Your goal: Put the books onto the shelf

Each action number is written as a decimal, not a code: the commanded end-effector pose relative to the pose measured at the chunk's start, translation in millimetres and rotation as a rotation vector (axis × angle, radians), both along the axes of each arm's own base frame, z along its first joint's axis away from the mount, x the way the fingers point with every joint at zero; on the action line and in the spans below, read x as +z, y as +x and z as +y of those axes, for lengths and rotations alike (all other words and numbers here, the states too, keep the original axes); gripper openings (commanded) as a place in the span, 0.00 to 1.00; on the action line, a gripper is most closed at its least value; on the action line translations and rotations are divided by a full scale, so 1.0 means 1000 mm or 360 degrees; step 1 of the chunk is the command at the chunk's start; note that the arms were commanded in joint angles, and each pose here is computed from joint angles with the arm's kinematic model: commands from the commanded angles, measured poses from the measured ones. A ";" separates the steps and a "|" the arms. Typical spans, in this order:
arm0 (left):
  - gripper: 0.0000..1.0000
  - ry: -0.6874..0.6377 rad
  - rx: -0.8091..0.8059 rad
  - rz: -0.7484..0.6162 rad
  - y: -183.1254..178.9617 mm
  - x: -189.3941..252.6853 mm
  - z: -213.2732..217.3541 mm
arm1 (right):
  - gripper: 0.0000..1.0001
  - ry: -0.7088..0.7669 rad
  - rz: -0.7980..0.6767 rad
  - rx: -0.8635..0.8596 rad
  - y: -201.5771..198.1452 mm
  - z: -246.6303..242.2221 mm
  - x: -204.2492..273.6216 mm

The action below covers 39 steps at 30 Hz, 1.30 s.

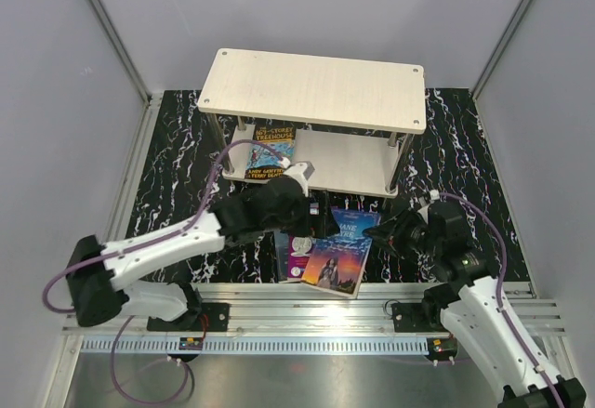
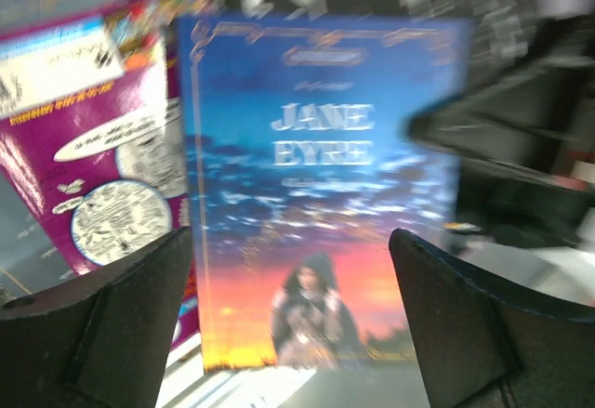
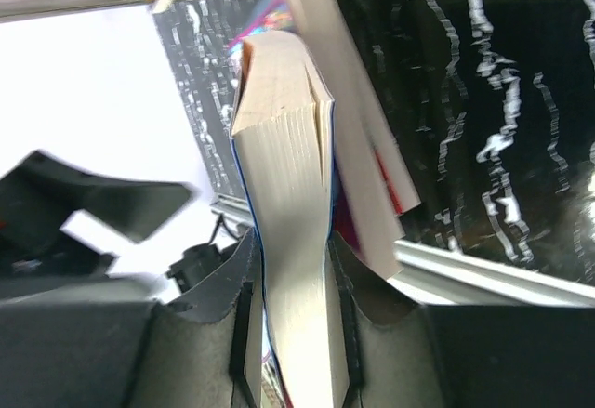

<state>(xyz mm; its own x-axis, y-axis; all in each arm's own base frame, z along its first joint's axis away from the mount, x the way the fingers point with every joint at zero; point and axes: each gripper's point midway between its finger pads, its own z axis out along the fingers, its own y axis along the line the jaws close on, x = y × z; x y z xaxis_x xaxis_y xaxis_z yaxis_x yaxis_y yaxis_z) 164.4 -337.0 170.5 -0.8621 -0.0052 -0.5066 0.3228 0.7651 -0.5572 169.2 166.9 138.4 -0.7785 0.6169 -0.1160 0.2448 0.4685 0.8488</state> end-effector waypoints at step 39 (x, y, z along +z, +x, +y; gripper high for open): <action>0.00 -0.0785 -0.0231 -0.0156 -0.042 0.077 0.020 | 0.00 0.0884 -0.0430 -0.0036 -0.026 0.010 0.179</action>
<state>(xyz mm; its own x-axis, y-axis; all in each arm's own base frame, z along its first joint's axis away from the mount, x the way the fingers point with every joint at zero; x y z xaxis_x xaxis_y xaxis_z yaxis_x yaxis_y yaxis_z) 121.3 -319.2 223.8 -0.8618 -0.1320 -0.4898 0.4094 0.3892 -0.8252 154.8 174.8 275.3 -0.7239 0.6898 0.0134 0.0726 0.0568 0.9957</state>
